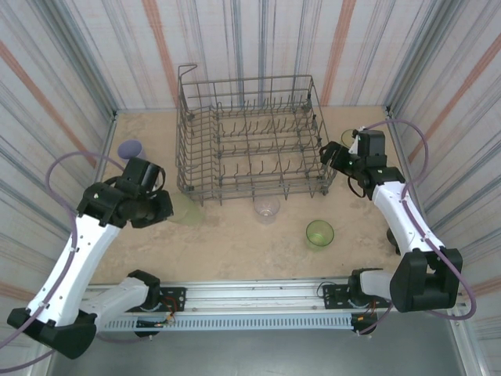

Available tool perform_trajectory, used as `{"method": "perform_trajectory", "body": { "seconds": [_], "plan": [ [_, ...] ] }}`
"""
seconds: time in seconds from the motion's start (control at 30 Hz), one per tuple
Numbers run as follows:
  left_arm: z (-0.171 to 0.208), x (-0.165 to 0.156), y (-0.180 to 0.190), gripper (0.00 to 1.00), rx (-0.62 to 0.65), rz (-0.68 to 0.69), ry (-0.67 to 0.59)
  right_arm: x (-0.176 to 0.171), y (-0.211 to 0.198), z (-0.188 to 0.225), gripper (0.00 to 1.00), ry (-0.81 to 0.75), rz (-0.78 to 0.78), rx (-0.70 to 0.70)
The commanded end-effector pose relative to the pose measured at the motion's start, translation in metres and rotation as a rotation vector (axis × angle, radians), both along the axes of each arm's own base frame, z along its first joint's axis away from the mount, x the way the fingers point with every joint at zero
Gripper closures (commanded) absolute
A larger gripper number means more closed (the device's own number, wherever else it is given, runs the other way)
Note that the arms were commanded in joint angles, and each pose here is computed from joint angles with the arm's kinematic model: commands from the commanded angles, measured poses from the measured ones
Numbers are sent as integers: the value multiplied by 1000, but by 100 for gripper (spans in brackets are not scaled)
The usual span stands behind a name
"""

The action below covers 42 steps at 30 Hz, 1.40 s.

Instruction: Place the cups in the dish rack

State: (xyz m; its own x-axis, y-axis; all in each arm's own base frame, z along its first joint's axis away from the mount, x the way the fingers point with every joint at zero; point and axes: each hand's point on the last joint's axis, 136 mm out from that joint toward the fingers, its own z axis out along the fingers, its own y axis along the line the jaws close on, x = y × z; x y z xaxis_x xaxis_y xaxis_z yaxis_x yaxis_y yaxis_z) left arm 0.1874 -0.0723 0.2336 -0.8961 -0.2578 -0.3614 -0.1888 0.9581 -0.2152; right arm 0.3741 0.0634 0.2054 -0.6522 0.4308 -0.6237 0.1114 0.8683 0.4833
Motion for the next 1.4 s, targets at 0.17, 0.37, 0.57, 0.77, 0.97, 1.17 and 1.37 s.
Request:
{"method": "perform_trajectory", "body": {
  "seconds": [0.17,0.37,0.57,0.77,0.97,1.17,1.37],
  "plan": [
    [37,7,-1,100,44,-85,-46,-1,13,12,1,0,42,-8],
    [82,35,-9,100,42,-123,-176,3,19,15,1,-8,37,31],
    [113,66,-25,100,44,-190,-254,7,31,23,1,-4,67,34],
    [121,98,-40,100,32,-243,-286,13,39,30,1,-15,86,37],
    [119,133,-48,100,-44,-262,-291,24,50,36,1,-34,115,57],
    [119,171,-65,100,-160,-317,-314,40,65,44,1,-88,137,125],
    [105,209,-81,100,-254,-355,-280,57,80,51,1,-119,164,165]
  ]
}}
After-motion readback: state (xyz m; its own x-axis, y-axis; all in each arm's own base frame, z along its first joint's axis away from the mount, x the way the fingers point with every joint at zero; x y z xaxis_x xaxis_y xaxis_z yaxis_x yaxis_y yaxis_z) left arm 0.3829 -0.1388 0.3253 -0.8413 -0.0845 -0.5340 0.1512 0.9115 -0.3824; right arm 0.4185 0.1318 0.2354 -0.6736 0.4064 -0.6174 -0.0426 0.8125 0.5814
